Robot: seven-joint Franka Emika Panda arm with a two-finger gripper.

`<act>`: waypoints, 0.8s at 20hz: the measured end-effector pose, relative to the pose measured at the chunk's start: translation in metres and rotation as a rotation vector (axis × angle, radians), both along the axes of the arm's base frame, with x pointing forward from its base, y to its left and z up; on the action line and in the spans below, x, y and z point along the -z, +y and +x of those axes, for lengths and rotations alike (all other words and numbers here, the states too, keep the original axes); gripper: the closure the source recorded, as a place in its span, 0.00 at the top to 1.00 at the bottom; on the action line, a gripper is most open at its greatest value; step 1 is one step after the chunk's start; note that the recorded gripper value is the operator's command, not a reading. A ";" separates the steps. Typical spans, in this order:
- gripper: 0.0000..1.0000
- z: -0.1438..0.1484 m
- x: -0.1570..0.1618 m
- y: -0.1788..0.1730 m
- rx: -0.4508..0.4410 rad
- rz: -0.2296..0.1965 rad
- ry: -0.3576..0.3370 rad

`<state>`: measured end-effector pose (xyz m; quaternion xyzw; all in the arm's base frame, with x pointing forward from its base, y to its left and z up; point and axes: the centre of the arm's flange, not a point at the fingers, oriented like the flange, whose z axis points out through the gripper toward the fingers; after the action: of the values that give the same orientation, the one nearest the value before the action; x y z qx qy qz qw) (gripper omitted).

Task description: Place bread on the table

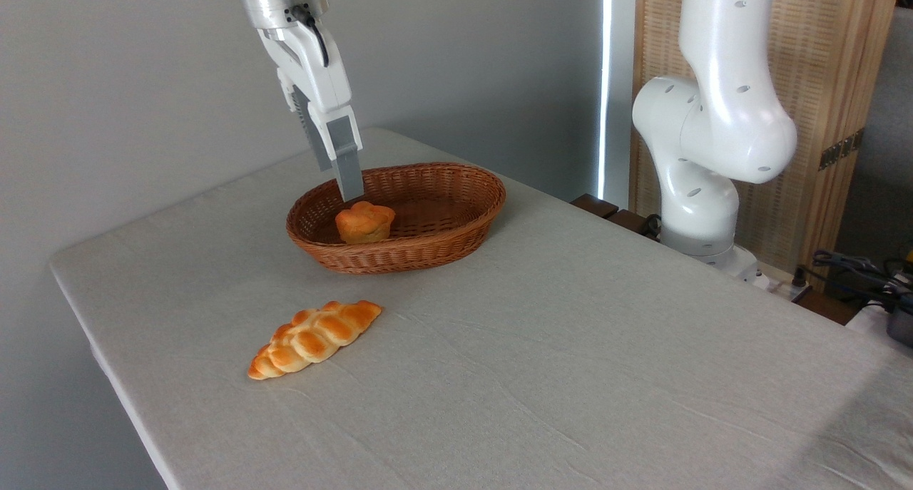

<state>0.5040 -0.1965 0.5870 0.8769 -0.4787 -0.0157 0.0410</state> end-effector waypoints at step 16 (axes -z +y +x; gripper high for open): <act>1.00 -0.091 0.121 -0.117 0.248 0.023 -0.044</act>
<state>0.4129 -0.3135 0.4657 0.8115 -0.5840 -0.0069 0.0182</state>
